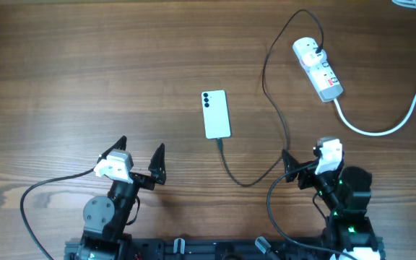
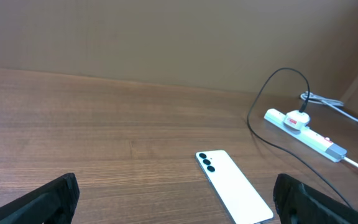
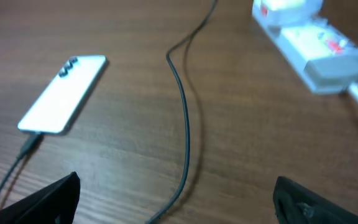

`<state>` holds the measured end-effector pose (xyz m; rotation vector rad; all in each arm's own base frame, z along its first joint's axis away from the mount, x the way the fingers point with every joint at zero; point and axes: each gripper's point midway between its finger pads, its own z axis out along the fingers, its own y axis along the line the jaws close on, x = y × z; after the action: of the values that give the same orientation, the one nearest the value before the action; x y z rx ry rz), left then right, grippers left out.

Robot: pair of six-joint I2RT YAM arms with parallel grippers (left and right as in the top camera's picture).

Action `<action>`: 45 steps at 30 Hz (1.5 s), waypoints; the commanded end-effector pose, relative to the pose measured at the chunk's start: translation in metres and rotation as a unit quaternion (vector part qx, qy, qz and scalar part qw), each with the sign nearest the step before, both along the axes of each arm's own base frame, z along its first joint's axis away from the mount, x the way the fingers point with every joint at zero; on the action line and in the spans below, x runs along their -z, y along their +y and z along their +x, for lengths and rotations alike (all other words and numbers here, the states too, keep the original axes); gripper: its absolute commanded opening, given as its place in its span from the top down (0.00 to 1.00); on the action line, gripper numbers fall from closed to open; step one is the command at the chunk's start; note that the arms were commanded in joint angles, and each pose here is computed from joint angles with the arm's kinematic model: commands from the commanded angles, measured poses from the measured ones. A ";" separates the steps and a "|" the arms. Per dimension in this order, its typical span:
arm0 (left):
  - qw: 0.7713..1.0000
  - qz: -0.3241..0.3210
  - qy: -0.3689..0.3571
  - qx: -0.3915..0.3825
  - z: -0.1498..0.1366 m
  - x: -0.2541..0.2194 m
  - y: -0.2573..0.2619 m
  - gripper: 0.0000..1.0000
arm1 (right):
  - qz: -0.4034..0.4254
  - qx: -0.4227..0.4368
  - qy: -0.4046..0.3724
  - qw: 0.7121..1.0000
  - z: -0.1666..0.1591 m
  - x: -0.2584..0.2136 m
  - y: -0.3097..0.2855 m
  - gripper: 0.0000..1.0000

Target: Plug charger to phone and switch on socket

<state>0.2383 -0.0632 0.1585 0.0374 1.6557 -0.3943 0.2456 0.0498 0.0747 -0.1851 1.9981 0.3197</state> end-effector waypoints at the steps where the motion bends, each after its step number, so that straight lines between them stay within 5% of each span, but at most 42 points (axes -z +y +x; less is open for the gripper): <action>1: 1.000 0.001 0.002 -0.011 0.001 0.002 0.004 0.00 | 0.011 0.006 -0.055 0.998 0.003 -0.027 0.000 0.00; 16: 1.000 0.001 0.002 -0.011 0.001 0.002 0.004 0.00 | 0.044 0.008 -0.220 0.975 -0.007 -0.107 0.001 0.00; 45: 1.000 0.001 0.002 -0.011 0.001 0.002 0.004 0.00 | 0.058 0.011 -0.212 0.975 -0.007 -0.106 0.001 0.00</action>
<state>0.2383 -0.0632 0.1585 0.0374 1.6557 -0.3943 0.2395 0.0502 0.1775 -0.1501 1.5649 0.3352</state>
